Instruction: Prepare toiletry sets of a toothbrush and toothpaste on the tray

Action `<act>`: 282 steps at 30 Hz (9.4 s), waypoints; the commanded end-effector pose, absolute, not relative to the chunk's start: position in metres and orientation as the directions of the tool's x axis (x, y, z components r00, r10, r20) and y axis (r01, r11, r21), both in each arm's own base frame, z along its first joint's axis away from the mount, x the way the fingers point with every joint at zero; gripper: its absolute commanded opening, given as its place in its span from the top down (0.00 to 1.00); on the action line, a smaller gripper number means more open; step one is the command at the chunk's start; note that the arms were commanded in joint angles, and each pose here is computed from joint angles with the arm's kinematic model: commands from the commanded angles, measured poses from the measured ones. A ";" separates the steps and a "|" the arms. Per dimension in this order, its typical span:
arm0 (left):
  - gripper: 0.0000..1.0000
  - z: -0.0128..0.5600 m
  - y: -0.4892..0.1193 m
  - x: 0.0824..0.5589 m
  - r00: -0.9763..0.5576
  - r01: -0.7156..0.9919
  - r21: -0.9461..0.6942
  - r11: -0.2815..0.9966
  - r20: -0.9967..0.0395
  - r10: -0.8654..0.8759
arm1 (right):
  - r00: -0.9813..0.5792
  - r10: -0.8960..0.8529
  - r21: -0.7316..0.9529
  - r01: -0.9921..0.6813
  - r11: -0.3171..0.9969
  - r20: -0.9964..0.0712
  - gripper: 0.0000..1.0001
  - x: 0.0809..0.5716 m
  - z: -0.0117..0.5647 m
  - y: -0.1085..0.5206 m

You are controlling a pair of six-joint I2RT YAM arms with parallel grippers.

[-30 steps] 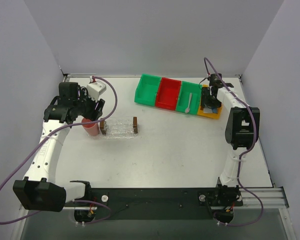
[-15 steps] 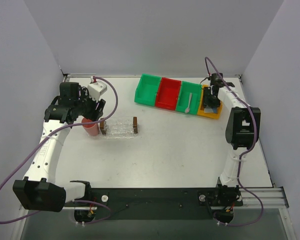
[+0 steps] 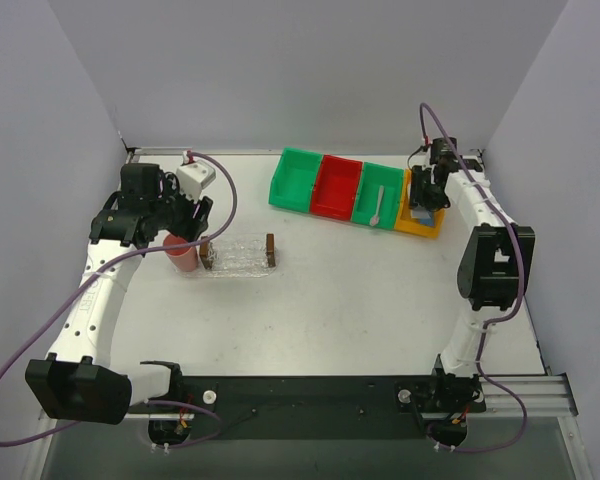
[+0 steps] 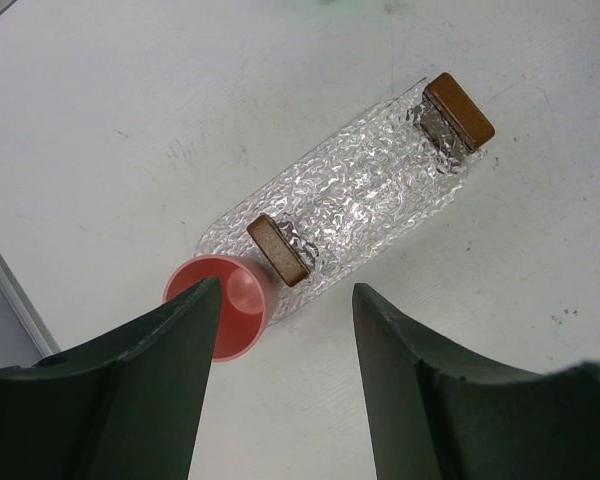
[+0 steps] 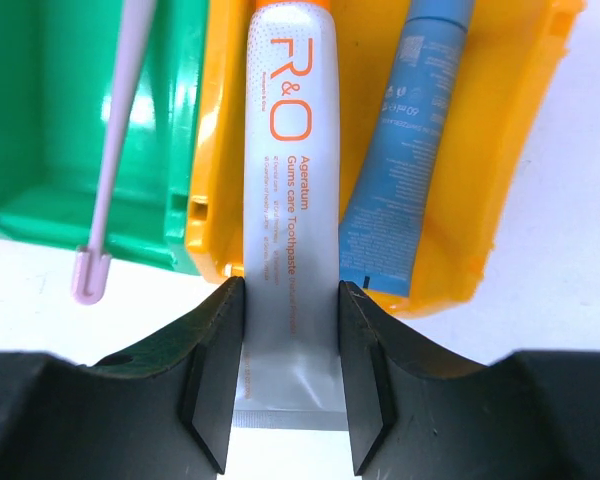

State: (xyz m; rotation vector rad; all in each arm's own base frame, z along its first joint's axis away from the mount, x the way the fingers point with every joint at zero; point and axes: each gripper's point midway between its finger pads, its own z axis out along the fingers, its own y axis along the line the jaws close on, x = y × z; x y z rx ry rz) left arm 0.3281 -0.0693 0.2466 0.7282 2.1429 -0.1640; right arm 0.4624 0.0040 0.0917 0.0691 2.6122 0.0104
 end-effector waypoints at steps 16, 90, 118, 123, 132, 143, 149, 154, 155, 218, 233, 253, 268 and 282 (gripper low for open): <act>0.35 0.344 -0.158 0.326 -0.052 0.738 0.142 0.659 -0.963 0.265 | -0.801 0.022 0.273 -0.178 0.945 -0.599 0.96 0.383 0.223 0.059; 0.79 0.311 -0.376 0.290 0.501 0.715 0.693 0.085 -0.594 0.629 | -0.799 -0.261 0.711 -0.601 0.366 -0.542 0.93 0.259 0.302 0.227; 1.00 0.314 -0.231 0.349 0.120 0.700 0.239 0.673 -0.968 0.218 | -0.794 -0.046 0.678 -0.546 0.492 -0.606 0.46 0.304 0.342 0.166; 1.00 0.314 -0.211 0.358 0.087 0.695 0.056 0.717 -0.996 -0.007 | -0.807 -0.058 0.684 -0.534 0.498 -0.588 0.46 0.310 0.329 0.166; 1.00 0.318 -0.197 0.359 0.118 0.733 -0.141 0.665 -0.937 -0.329 | -0.815 -0.077 0.689 -0.531 0.493 -0.574 0.46 0.310 0.316 0.167; 1.00 0.290 -0.188 0.363 0.103 0.738 -0.250 0.627 -0.876 -0.471 | -0.818 -0.086 0.684 -0.528 0.503 -0.568 0.46 0.309 0.310 0.166; 1.00 0.273 -0.184 0.368 0.092 0.702 -0.261 0.662 -0.889 -0.448 | -0.823 -0.091 0.688 -0.524 0.501 -0.560 0.46 0.309 0.306 0.167; 1.00 0.258 -0.181 0.372 0.063 0.674 -0.283 0.683 -0.899 -0.434 | -0.821 -0.095 0.688 -0.529 0.497 -0.563 0.47 0.308 0.307 0.169; 1.00 0.256 -0.180 0.373 0.059 0.668 -0.285 0.687 -0.900 -0.431 | -0.820 -0.095 0.687 -0.530 0.497 -0.564 0.46 0.308 0.308 0.169; 1.00 0.206 -0.185 0.382 -0.053 0.613 -0.354 0.707 -0.911 -0.410 | -0.819 -0.107 0.691 -0.538 0.482 -0.563 0.46 0.299 0.305 0.172; 1.00 0.209 -0.188 0.384 -0.041 0.624 -0.350 0.699 -0.908 -0.417 | -0.820 -0.108 0.689 -0.535 0.489 -0.561 0.46 0.300 0.303 0.171; 1.00 0.198 -0.191 0.380 -0.040 0.634 -0.323 0.702 -0.921 -0.388 | -0.819 -0.109 0.691 -0.540 0.480 -0.564 0.46 0.299 0.304 0.172; 0.98 0.200 -0.188 0.383 -0.018 0.629 -0.305 0.715 -0.925 -0.379 | -0.815 -0.111 0.693 -0.548 0.469 -0.569 0.46 0.298 0.306 0.174; 1.00 0.201 -0.186 0.376 -0.006 0.648 -0.285 0.706 -0.929 -0.369 | -0.814 -0.113 0.694 -0.550 0.464 -0.570 0.46 0.300 0.306 0.174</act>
